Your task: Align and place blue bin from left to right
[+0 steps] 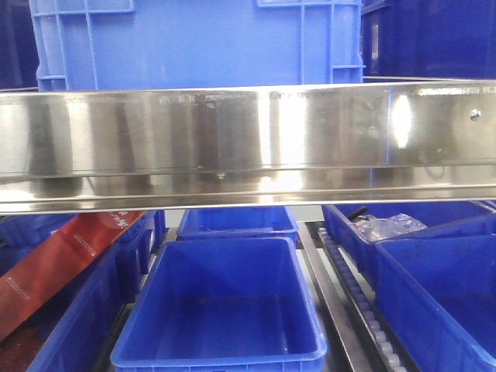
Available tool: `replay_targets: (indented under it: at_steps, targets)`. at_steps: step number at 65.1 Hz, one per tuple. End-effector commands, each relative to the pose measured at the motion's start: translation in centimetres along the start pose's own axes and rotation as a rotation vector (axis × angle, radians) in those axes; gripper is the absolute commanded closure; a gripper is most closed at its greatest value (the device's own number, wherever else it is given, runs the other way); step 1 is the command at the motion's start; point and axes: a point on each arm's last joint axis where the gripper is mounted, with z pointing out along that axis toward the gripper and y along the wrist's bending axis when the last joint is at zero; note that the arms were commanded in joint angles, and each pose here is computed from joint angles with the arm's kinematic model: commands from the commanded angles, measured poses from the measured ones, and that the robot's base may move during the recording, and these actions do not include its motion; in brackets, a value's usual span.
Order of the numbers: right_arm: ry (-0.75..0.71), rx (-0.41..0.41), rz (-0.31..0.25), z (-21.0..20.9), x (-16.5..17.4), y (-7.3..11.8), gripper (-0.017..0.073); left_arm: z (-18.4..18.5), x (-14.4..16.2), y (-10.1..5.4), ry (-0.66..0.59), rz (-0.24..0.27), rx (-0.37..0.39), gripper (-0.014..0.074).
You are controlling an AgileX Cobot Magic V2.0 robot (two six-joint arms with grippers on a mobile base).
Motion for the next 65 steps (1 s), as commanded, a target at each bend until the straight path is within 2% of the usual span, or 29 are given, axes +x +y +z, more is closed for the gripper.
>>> replay_targets:
  at_steps: [1, 14, 65]
  targets:
    - [0.003, -0.025, 0.008, 0.09, 0.92, 0.16, 0.0638, -0.25, -0.37, -0.21, -0.026, 0.0, 0.02, 0.0704]
    - [-0.05, 0.0, 0.008, 0.08, 0.43, 0.01, 0.0638, -0.25, -0.37, -0.21, -0.026, 0.0, 0.02, 0.0704]
    - [-0.058, 0.002, 0.008, 0.07, 0.36, 0.0, 0.0638, -0.25, -0.37, -0.21, -0.026, 0.0, 0.02, 0.0704]
